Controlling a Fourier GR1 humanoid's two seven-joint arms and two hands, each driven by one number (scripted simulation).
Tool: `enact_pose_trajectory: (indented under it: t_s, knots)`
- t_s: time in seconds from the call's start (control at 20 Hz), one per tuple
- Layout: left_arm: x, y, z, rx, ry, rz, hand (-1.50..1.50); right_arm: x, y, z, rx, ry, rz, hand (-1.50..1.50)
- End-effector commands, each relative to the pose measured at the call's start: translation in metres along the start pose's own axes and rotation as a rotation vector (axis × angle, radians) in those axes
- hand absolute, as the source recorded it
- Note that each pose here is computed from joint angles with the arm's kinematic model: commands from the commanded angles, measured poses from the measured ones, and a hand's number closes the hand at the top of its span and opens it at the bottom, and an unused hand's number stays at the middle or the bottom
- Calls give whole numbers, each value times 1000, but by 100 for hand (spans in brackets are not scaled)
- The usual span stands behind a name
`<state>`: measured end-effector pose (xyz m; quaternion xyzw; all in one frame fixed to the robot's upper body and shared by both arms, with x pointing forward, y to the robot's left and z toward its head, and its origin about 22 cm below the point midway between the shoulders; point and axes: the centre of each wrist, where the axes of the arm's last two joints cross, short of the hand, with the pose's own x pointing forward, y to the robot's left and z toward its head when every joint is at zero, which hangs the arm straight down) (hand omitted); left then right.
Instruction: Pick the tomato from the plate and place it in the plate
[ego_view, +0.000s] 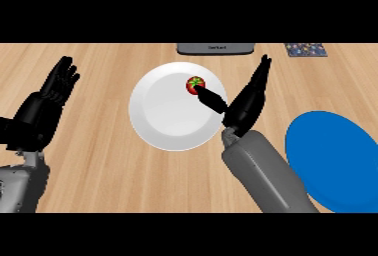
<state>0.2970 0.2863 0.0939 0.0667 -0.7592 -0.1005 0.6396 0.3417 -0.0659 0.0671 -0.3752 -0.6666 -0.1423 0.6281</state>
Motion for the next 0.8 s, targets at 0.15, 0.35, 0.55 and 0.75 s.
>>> enact_pose_trajectory:
  t_s: [0.15,0.35,0.55,0.75]
  knots:
    - [12,11,11,6,5,4,0,-24,-69,49,-7,7,-35,-150]
    - [14,-6,-2,11,-7,2,0,-28,-108,57,-32,13,2,-150]
    - [19,-6,11,-2,-20,8,0,-24,-134,60,-36,-7,-1,-150]
    - [10,-4,0,-7,-8,12,0,-44,-173,79,-45,-43,76,-150]
